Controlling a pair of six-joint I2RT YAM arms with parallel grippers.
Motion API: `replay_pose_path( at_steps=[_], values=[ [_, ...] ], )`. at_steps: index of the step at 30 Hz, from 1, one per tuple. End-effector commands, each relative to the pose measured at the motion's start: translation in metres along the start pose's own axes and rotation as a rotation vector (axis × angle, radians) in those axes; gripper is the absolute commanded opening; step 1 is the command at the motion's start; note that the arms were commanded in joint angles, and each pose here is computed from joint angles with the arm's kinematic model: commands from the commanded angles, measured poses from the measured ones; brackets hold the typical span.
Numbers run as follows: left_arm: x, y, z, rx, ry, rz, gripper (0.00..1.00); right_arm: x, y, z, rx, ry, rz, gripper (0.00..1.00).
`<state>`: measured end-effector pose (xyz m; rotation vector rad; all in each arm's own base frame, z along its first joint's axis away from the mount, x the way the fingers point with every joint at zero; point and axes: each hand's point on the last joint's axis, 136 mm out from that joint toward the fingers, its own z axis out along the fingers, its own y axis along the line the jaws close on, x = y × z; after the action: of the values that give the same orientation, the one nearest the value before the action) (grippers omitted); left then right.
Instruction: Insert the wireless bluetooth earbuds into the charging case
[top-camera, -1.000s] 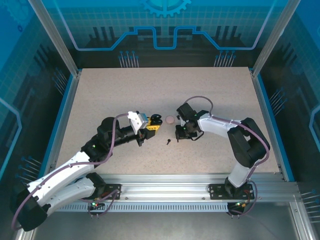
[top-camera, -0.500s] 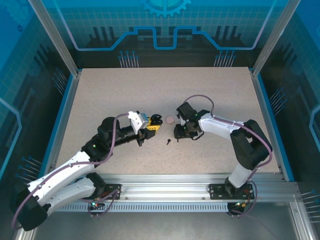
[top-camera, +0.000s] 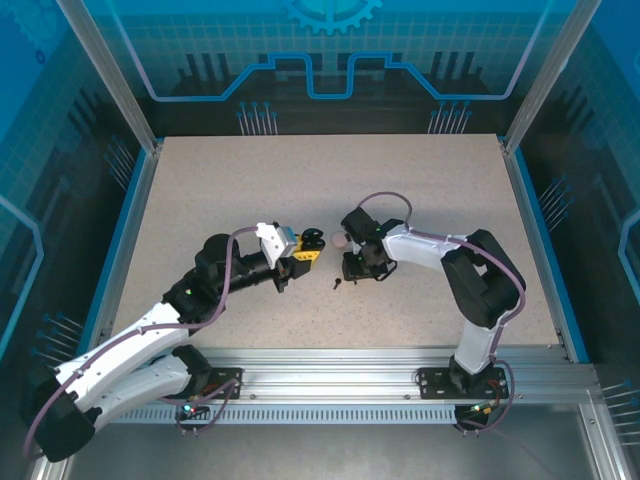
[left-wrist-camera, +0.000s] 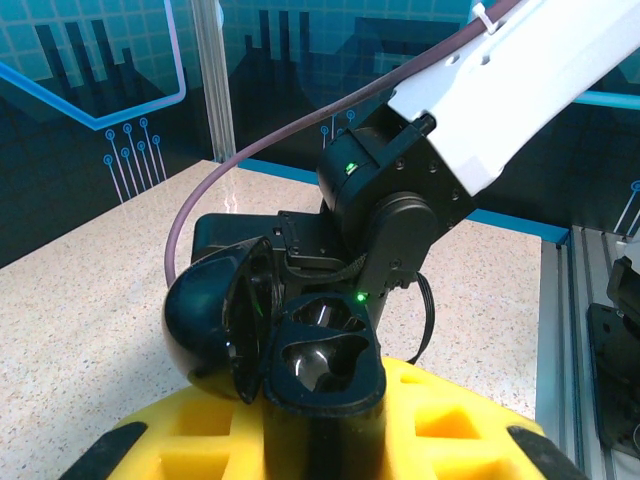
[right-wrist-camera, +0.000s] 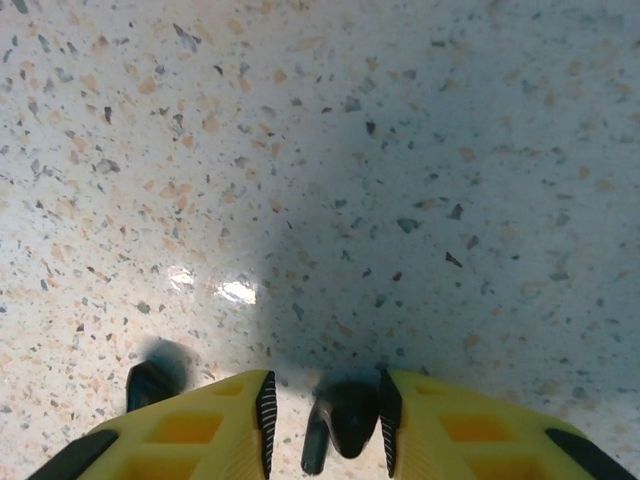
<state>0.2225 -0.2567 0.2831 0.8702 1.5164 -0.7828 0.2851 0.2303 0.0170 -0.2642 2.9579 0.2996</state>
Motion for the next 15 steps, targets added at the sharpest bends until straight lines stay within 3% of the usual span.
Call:
replay_pose_path(
  at_steps=[1,15],
  values=[
    [-0.014,-0.001,-0.004,-0.008,-0.030,0.003,0.02,0.007,-0.001,0.004,0.050,0.036,-0.013,0.33],
    [-0.015,0.000,-0.005,-0.014,-0.029,0.008,0.02,0.034,-0.005,0.021,0.158,0.140,-0.091,0.29]
  ],
)
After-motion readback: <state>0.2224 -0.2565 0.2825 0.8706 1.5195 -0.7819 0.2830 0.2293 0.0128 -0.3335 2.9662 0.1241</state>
